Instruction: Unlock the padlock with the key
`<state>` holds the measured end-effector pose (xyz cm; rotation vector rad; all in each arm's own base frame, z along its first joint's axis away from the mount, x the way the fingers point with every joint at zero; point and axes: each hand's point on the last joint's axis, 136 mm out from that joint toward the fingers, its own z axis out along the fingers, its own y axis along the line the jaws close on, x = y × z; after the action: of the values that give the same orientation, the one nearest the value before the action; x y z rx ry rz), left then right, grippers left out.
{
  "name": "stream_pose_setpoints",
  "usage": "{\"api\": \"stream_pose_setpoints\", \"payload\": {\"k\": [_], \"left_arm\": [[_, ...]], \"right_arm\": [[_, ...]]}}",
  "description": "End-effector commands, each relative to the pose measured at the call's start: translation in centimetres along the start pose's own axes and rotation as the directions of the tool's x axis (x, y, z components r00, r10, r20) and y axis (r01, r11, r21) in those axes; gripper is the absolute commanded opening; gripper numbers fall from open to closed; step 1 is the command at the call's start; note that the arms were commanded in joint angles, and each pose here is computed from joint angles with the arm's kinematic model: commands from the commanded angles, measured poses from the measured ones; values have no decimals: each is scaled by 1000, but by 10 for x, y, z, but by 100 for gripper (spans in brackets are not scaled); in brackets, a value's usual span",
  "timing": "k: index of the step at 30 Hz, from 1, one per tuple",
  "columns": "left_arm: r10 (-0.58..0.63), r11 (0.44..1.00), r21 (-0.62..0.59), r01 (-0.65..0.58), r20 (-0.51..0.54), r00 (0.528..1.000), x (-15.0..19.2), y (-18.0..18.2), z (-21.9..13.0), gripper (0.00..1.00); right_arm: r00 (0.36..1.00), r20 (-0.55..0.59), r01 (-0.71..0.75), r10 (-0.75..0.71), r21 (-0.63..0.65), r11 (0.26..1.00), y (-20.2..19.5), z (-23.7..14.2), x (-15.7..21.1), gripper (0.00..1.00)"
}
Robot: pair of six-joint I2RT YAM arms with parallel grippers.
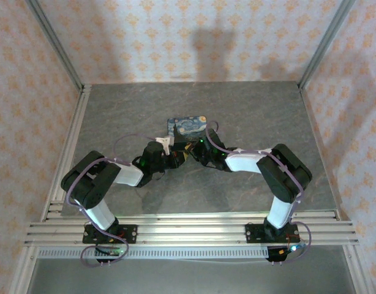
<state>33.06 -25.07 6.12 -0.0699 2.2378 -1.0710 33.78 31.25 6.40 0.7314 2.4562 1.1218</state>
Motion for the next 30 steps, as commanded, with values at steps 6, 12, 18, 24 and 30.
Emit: {"api": "stream_pose_setpoints", "payload": {"k": [6,12,18,24,30], "left_arm": [[19,1000,-25,-18,44,999,-11,1,3,21],[16,1000,-22,-15,47,999,-10,2,3,22],[16,1000,-24,-15,46,999,-9,3,5,14],[25,999,-42,-24,35,999,-3,8,5,10],[126,987,-104,-124,12,992,4,12,3,0]], "right_arm": [[1000,-3,-1,1,-51,999,19,-7,8,0],[1000,6,-4,5,-59,998,23,-8,6,0],[1000,15,-14,15,-65,998,25,-9,5,0],[999,28,-23,25,-68,997,29,-9,2,0],[999,34,-19,21,-53,998,34,-11,-1,0]]}}
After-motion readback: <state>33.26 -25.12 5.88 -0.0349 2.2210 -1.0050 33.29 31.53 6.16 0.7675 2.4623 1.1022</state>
